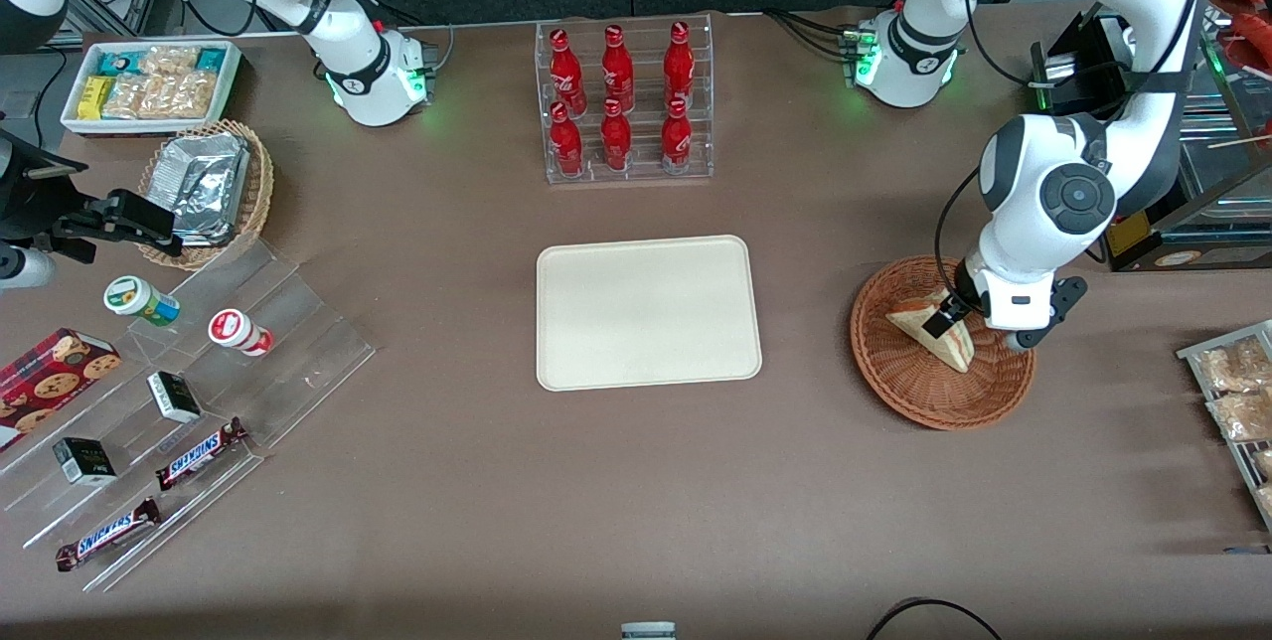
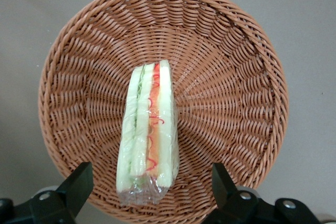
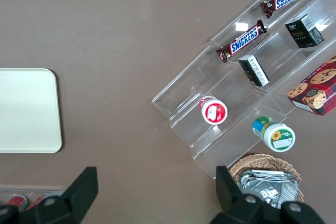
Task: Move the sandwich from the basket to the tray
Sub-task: 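Lower the left gripper around the sandwich and close on it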
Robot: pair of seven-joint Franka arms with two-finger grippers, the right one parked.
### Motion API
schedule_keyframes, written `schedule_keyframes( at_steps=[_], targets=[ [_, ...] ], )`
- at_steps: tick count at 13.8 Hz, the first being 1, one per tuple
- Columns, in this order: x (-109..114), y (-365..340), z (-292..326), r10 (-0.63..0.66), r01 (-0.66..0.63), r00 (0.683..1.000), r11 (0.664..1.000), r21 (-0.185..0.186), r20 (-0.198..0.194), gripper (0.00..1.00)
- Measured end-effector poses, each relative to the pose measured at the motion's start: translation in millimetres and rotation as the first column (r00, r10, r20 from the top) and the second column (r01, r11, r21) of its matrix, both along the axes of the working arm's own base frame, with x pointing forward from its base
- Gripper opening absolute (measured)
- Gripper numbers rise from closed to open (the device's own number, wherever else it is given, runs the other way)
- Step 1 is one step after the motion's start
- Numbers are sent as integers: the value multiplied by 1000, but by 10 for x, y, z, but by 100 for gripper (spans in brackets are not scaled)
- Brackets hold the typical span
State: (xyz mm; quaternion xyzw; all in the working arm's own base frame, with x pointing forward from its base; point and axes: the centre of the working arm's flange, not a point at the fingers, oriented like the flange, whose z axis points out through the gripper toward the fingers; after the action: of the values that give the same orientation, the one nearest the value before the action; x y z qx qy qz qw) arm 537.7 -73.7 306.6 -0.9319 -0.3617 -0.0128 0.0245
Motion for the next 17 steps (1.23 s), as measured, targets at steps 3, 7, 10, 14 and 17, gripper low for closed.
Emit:
schedule_keyframes(
  at_steps=[3,7,10,14,17],
  targets=[
    [-42,0,-70,11,-11,1000,1000,-5,14,100],
    [-121,4,-220,10,-10,999,1000,-15,42,100],
    [-180,24,-386,13,-12,999,1000,-18,39,100],
    [-199,54,-457,18,-18,999,1000,-17,27,87],
    [-202,56,-457,18,-18,1000,1000,-15,23,52]
  ],
)
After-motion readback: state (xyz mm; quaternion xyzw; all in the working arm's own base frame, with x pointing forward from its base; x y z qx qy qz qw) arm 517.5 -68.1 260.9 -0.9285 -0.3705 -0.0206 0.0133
